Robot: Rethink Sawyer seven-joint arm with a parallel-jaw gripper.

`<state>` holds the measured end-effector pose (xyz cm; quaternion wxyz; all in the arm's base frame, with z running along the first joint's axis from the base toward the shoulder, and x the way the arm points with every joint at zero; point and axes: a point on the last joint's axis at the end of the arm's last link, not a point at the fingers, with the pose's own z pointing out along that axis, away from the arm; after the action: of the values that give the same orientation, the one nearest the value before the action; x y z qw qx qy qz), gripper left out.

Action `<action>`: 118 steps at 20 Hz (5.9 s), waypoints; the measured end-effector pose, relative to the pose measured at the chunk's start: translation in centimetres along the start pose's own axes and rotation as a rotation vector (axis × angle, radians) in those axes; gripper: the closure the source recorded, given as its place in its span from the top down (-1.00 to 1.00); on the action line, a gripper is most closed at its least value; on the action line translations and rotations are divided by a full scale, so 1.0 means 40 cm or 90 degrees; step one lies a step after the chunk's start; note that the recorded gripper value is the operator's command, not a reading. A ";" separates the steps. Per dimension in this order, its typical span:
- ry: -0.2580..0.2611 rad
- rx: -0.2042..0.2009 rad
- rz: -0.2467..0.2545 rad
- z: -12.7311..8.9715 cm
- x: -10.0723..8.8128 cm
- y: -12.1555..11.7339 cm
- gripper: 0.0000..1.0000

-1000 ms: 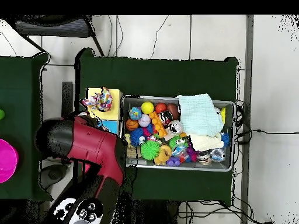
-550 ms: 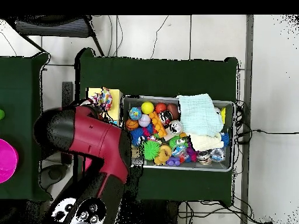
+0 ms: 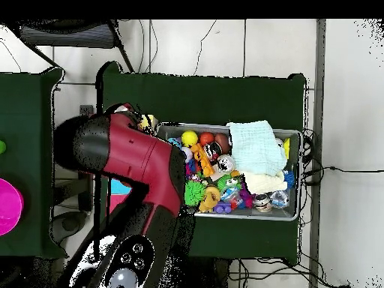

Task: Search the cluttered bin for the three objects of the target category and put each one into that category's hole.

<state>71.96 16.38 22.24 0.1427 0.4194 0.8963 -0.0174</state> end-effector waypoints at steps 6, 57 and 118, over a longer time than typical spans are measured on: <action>-0.018 -0.005 0.010 0.030 -0.093 0.009 -1.00; 0.018 0.012 -0.050 0.260 0.034 0.095 -1.00; 0.041 0.023 -0.026 0.183 0.041 0.052 -1.00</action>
<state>74.28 17.86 14.96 0.1055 0.4037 0.9085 -0.0228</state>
